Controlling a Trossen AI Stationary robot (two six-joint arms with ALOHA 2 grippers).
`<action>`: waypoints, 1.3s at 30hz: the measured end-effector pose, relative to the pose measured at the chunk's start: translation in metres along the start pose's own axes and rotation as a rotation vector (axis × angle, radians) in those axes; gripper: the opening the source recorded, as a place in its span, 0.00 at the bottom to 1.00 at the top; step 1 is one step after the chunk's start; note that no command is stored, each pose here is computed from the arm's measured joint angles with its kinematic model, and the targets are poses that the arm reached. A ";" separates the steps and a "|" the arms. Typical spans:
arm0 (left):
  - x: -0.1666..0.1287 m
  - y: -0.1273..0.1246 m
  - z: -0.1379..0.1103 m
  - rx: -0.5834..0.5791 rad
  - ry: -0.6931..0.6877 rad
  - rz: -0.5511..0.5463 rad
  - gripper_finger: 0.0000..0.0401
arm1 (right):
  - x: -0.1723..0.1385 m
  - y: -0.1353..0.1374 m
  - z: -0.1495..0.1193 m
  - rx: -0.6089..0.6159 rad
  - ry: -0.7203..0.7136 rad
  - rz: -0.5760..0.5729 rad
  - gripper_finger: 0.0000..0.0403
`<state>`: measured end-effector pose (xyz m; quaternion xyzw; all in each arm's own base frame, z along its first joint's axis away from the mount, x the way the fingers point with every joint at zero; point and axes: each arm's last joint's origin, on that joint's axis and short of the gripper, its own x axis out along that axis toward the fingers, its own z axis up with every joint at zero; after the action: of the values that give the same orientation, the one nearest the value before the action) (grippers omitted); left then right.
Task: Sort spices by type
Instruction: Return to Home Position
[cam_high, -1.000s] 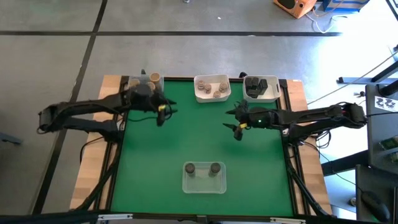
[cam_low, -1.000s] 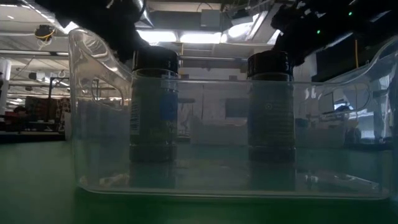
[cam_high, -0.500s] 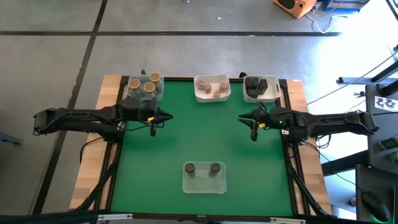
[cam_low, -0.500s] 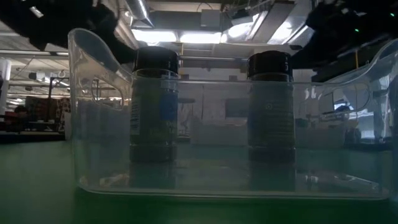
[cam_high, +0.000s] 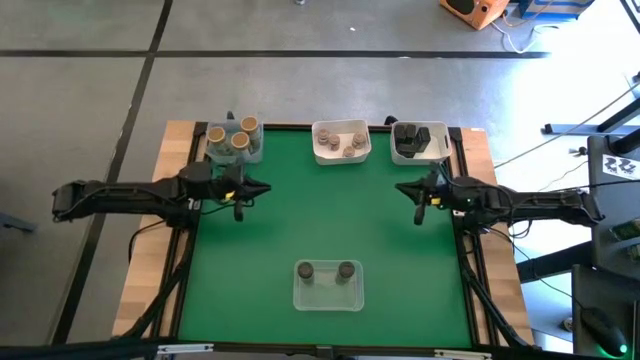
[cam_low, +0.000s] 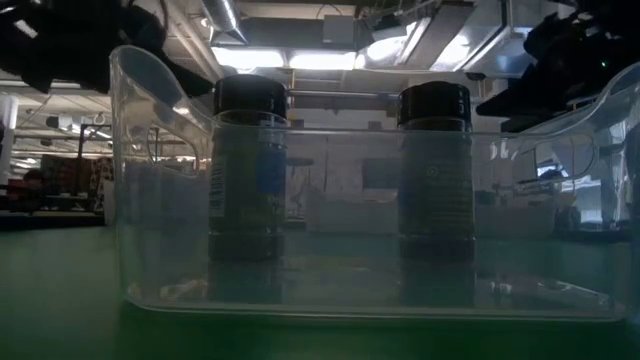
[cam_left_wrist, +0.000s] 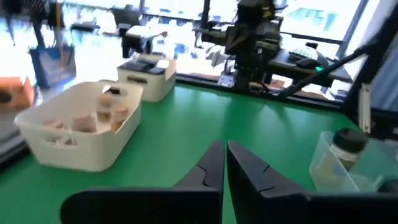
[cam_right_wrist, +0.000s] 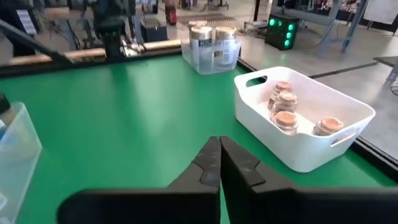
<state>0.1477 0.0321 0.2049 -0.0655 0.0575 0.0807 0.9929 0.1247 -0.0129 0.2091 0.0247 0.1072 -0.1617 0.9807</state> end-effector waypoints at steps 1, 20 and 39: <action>-0.002 -0.002 -0.003 0.022 -0.013 -0.012 0.00 | -0.001 0.000 -0.002 0.002 -0.004 0.000 0.01; -0.038 -0.010 -0.028 0.032 -0.155 -0.019 0.00 | -0.023 -0.007 -0.011 0.077 -0.057 0.021 0.03; -0.051 -0.009 -0.031 0.050 -0.165 -0.019 0.01 | -0.023 -0.004 -0.040 0.032 -0.201 0.200 0.04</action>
<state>0.0960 0.0108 0.1814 -0.0344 -0.0230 0.0749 0.9963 0.0941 -0.0064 0.1752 0.0345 0.0027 -0.0666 0.9972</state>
